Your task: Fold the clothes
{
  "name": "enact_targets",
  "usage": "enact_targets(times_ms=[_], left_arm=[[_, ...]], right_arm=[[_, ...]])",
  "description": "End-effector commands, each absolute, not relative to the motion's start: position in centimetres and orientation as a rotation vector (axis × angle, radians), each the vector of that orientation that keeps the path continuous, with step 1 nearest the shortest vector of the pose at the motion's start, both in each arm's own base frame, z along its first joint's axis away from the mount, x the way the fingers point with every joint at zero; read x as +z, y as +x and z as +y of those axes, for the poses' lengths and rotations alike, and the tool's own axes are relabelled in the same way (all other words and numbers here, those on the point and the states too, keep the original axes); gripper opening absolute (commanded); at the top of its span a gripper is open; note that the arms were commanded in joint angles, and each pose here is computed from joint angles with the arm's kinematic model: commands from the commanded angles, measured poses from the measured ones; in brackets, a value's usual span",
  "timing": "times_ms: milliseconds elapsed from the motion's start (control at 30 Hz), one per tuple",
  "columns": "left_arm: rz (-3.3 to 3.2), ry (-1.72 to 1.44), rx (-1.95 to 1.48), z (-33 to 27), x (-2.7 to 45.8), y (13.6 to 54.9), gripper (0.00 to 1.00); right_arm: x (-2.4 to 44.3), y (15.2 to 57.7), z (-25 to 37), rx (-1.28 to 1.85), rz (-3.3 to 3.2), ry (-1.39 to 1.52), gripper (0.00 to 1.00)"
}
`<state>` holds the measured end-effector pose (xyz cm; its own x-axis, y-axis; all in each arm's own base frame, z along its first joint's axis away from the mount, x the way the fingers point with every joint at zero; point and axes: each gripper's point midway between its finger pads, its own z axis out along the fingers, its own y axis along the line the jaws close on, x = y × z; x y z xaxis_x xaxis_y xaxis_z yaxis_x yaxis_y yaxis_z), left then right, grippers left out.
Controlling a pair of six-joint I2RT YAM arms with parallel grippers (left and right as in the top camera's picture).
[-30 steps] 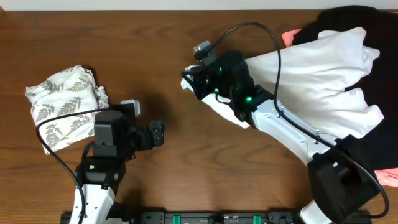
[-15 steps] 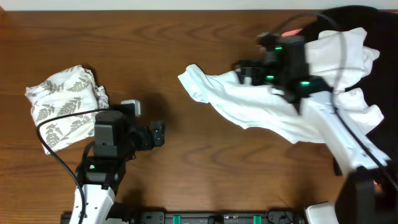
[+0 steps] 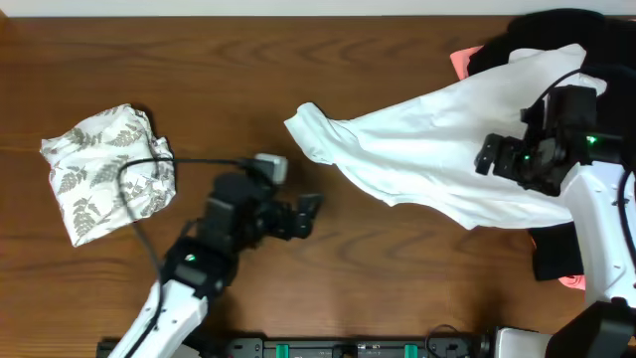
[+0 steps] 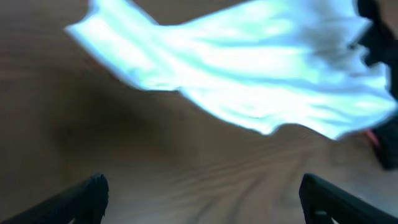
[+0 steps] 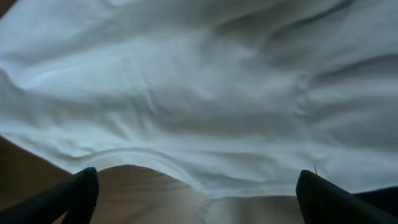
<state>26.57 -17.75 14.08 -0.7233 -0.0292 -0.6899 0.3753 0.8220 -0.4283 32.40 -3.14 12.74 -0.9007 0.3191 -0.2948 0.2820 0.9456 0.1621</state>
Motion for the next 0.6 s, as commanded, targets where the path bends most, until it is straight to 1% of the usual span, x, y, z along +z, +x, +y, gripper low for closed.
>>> enact_targets(times_ms=[0, 67, 133, 200, 233, 267, 300, 433, 567], left_arm=[[2.301, 0.347, -0.797, -21.2, 13.3, 25.8, 0.98], [2.329, 0.408, -0.808, -22.9, 12.0, 25.2, 0.98], [2.372, 0.443, -0.793, -23.8, 10.4, 24.6, 0.98], [2.412, 0.462, -0.772, -24.1, 9.0, 24.2, 0.98], [2.432, 0.465, -0.765, -24.2, 8.4, 24.1, 0.98], [2.44, 0.465, -0.762, -24.1, 8.2, 24.1, 0.98], [2.447, 0.466, -0.759, -24.1, 8.0, 24.1, 0.98], [2.431, 0.457, -0.747, -24.0, 8.3, 24.4, 0.98], [2.407, 0.441, -0.725, -23.7, 8.9, 24.8, 0.98]], right_arm=[[12.9, 32.3, -3.7, 0.129, 2.786, 0.383, 0.99], [12.8, 31.8, -3.2, 0.161, 2.809, 0.352, 0.99], [12.5, 30.8, -3.2, 0.142, 2.853, 0.329, 0.95], [12.2, 29.8, -3.6, 0.097, 2.895, 0.344, 0.93], [12.0, 29.4, -3.7, 0.085, 2.911, 0.348, 0.9], [11.9, 29.2, -3.7, 0.086, 2.918, 0.349, 0.86], [11.7, 29.0, -3.4, 0.1, 2.93, 0.346, 0.8], [10.6, 28.1, -2.2, 0.124, 2.971, 0.305, 0.77], [8.7, 26.8, -0.4, 0.159, 3.027, 0.24, 0.58]])
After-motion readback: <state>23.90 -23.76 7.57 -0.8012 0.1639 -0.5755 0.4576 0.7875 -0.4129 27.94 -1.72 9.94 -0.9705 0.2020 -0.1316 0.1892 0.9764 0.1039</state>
